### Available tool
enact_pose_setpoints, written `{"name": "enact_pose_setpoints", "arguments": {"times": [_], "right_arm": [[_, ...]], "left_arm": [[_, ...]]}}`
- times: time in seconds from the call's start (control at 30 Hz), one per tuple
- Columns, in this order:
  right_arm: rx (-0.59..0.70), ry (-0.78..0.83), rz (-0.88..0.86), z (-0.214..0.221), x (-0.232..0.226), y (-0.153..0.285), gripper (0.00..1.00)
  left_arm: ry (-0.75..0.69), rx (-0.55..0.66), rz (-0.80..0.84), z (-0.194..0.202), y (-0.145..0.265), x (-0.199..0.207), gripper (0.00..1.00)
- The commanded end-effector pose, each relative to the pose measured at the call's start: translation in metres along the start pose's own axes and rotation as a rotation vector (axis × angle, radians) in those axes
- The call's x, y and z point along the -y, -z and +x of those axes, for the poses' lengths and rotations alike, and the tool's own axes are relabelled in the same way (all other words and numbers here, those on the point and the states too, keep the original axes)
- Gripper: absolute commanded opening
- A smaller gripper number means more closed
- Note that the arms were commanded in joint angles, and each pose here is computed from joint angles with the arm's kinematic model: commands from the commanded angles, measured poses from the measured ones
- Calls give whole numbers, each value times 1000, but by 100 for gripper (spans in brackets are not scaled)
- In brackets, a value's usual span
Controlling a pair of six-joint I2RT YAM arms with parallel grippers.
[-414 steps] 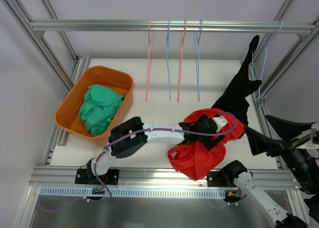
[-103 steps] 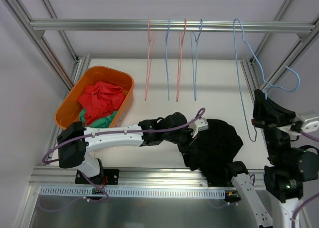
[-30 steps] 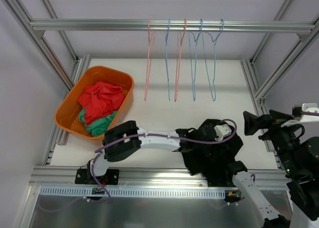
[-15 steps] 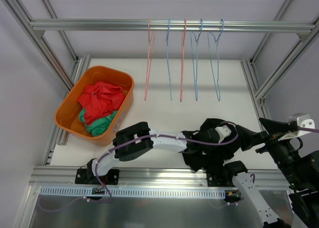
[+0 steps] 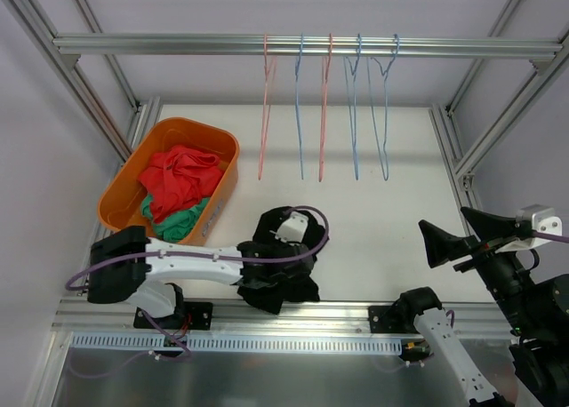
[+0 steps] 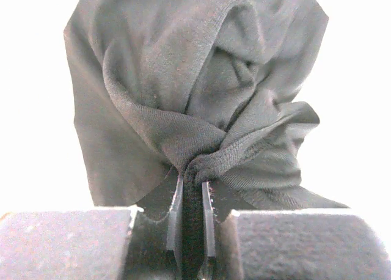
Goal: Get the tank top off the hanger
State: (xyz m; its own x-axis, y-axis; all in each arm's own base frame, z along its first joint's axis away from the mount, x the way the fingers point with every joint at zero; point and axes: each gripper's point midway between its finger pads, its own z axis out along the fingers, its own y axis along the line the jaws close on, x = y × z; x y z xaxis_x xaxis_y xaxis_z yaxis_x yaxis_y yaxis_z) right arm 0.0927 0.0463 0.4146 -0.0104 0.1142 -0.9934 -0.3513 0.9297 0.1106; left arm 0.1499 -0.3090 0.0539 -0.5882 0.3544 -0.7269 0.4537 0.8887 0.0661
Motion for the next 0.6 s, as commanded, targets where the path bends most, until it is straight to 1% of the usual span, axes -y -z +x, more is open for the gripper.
{"name": "enact_pose_setpoints", "arguments": {"times": [0.0,0.1,0.2,0.3,0.37,0.43,0.47,0.53,0.57], "right_arm": [[76,-20,-36,-17,-7,-6,99],[91,-32,-54,-22,-11,-9,100],[96,-29,-57,-24,-12,-10,100],[106,-25,-57,-28,-12,-9,100],[107,-20,-57,-31,-12,-10,100],[118,-16,-58,-35,-12,-8,100],[119,-17,-60,-36,-13,-9,100],[126,-21,-66,-38,-14,-9,100],[127,-20,-69,-39,-14,-10,100]], "left_arm": [[144,97,-234,-18,28,-69,0],[209,129,-272,-40,41,-97,0],[257,181,-313,-66,62,-128,0],[315,242,-316,-95,92,-157,0],[309,281,-338,-114,111,-172,0],[352,338,-361,-138,134,-191,0],[328,341,-383,-143,140,-200,0],[358,380,-417,-164,157,-219,0],[332,383,-438,-170,163,-227,0]]}}
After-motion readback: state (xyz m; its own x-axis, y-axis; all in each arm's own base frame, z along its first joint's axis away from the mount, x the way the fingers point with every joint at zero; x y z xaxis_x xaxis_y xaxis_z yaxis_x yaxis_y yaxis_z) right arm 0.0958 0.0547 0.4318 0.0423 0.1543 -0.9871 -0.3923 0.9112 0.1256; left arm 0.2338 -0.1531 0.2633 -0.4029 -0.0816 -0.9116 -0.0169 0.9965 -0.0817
